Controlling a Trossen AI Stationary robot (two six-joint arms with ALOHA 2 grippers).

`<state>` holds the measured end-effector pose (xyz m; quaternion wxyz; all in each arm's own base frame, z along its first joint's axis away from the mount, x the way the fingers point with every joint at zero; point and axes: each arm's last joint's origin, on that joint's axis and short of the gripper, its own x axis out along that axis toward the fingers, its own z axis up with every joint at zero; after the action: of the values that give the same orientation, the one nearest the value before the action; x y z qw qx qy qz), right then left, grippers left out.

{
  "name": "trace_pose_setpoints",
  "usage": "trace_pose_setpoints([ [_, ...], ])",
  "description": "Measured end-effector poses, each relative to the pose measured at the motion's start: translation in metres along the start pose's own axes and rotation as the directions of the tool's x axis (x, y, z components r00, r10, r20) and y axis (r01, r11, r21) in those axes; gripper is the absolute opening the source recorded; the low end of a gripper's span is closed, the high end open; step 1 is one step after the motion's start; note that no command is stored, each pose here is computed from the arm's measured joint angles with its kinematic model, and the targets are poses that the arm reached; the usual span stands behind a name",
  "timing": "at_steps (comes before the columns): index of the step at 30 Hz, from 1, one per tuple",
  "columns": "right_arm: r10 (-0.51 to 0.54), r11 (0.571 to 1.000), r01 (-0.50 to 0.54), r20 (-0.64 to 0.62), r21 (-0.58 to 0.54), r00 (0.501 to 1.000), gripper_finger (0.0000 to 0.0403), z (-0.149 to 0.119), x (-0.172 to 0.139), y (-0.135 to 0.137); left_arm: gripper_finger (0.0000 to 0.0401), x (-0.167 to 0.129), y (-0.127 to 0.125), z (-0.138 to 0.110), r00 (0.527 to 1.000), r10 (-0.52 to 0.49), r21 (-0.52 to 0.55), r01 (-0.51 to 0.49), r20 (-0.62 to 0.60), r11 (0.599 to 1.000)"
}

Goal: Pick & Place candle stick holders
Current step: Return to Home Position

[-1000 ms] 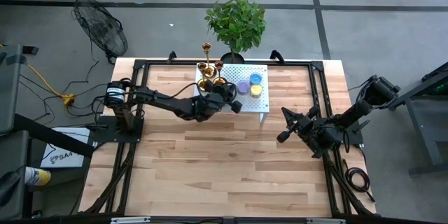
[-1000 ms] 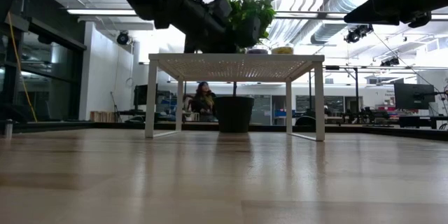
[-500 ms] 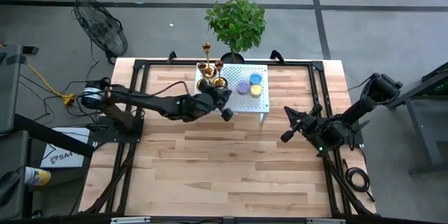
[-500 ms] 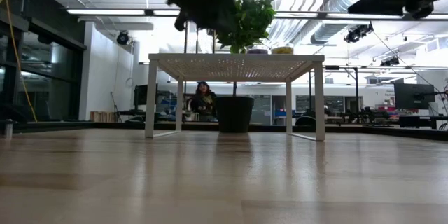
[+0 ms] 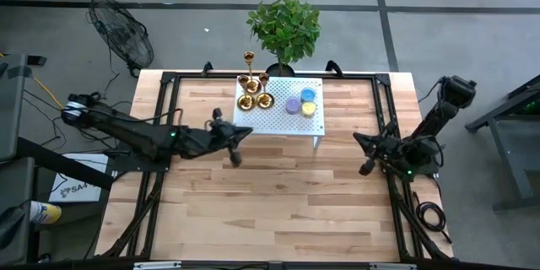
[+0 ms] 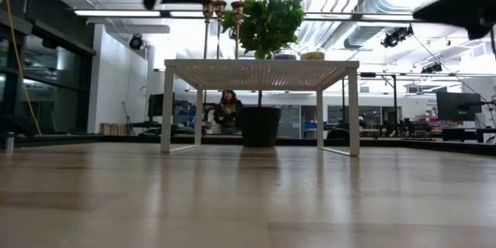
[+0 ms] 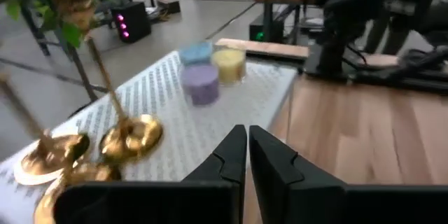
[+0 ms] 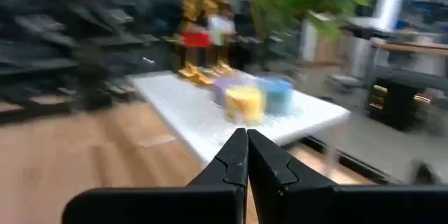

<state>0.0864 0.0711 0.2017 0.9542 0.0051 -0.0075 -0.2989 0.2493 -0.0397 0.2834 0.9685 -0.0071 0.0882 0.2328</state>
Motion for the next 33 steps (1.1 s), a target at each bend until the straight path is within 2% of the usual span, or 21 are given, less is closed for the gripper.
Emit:
trace_pose_setpoints([
  [3,0.076,0.997,-0.076,0.015,-0.019,0.997,0.0,0.01,-0.006,-0.001,0.0017,-0.017,0.009,-0.011,0.999,-0.033,-0.013,0.033,0.017,0.999],
  [7,0.148,0.986,-0.146,0.026,-0.082,0.989,0.0,0.025,-0.013,-0.005,0.0017,-0.031,0.021,-0.027,0.988,-0.134,-0.046,0.138,0.078,0.989],
  [11,0.195,0.979,-0.192,0.043,-0.062,0.98,0.0,0.032,-0.015,-0.014,0.0017,-0.04,0.029,-0.045,0.964,-0.211,-0.022,0.218,0.162,0.976],
  [15,0.256,0.966,-0.251,0.094,-0.06,0.962,0.0,0.037,-0.018,-0.018,0.0017,-0.047,0.036,-0.057,0.95,-0.218,-0.034,0.231,0.223,0.972],
  [21,0.445,0.895,-0.415,0.289,-0.162,0.847,0.0,0.039,-0.024,-0.009,0.0017,-0.05,0.04,-0.069,0.95,-0.21,-0.047,0.227,0.23,0.973],
  [27,0.562,0.827,-0.527,0.333,-0.197,0.758,0.0,0.031,-0.025,0.004,0.0017,-0.05,0.039,-0.07,0.946,-0.229,-0.043,0.245,0.23,0.969],
  [33,0.692,0.714,-0.665,0.372,-0.221,0.619,0.0,0.021,-0.011,0.016,0.0017,-0.05,0.039,-0.07,0.938,-0.26,-0.032,0.274,0.231,0.961],
])
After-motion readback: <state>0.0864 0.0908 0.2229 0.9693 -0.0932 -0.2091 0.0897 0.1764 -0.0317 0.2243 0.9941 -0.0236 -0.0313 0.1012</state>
